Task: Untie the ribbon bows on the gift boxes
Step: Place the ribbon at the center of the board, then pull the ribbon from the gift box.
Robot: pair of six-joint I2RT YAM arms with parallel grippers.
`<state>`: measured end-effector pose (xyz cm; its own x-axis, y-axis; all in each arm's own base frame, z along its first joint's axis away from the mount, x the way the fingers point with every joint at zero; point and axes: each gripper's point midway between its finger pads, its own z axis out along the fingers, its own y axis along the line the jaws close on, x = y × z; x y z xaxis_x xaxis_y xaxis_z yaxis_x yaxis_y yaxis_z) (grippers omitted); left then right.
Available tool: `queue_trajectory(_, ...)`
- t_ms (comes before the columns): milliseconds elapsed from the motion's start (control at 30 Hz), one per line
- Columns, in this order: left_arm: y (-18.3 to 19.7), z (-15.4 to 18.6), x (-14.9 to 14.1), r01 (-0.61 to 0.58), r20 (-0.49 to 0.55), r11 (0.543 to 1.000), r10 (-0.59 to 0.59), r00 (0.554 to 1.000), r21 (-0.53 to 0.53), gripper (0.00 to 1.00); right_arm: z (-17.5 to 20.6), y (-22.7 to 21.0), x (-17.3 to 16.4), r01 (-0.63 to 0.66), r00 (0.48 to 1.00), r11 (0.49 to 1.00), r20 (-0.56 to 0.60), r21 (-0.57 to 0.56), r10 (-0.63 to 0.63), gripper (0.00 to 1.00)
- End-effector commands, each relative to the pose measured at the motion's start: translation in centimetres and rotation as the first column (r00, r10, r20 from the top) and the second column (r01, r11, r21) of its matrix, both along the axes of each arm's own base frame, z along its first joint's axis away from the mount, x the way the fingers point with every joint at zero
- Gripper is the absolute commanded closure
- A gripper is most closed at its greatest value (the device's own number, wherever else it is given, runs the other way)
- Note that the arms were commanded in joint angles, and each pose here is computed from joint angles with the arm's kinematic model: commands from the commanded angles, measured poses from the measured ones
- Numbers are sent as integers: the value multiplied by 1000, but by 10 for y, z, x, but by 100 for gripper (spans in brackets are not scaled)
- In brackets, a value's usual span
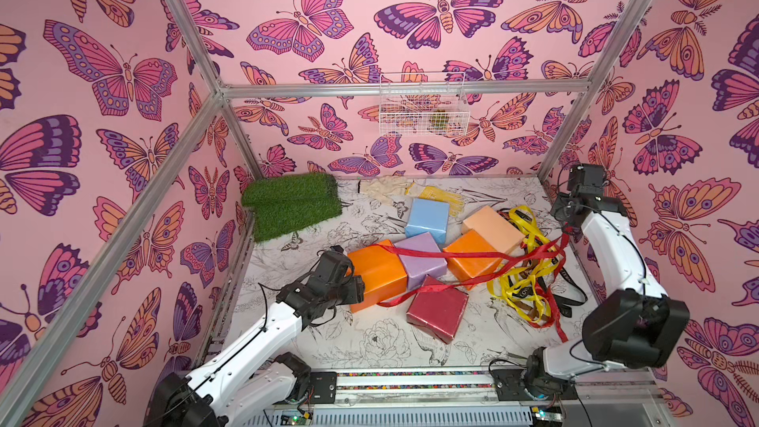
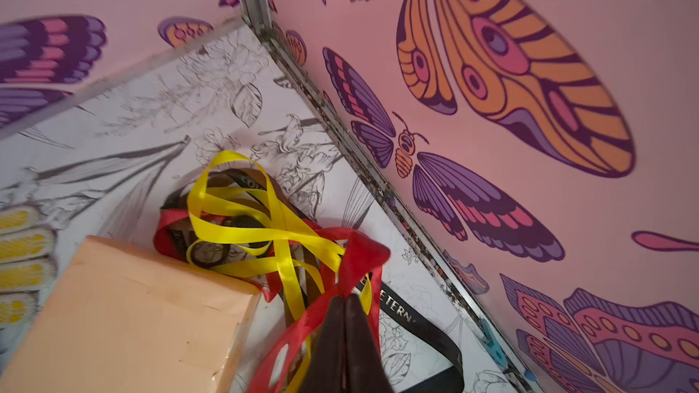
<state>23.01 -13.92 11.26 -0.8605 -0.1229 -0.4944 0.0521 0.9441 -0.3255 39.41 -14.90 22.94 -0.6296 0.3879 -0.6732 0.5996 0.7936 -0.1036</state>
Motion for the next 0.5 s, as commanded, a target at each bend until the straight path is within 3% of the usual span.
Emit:
queue_trajectory(0, 10, -7, -8, 5, -22, 998, -4, 1000, 55, 32, -3, 16, -3, -43, 993, 994, -102, 100, 54, 48)
queue_trajectory(67, 10, -7, -7, 1, -21, 998, 0, 1000, 59, 32, 6, 34, -1, -96, 990, 990, -91, 101, 106, 34)
queue_trajectory(167, 10, -7, -6, 5, -23, 998, -3, 1000, 65, 32, 30, 73, 0, -197, 980, 977, -11, 79, 198, 22)
queue_trajectory(267, 10, -9, -6, 4, -26, 997, -2, 1000, 71, 32, 38, 123, 0, -343, 939, 918, 107, 197, 327, 17)
queue_trajectory(333, 10, -10, -6, 3, -30, 997, -1, 1000, 73, 32, 41, 157, 1, -454, 890, 853, 173, 258, 421, 23)
queue_trajectory(367, 10, -10, -5, 3, -30, 997, -1, 1000, 73, 32, 42, 186, 2, -561, 827, 779, 219, 279, 517, 27)
queue_trajectory(400, 10, -11, -5, 4, -33, 997, -2, 999, 75, 32, 42, 220, 0, -678, 735, 673, 263, 296, 625, 29)
queue_trajectory(467, 10, -11, -4, 6, -35, 997, -3, 999, 80, 32, 33, 279, -10, -820, 562, 491, 256, 293, 787, 34)
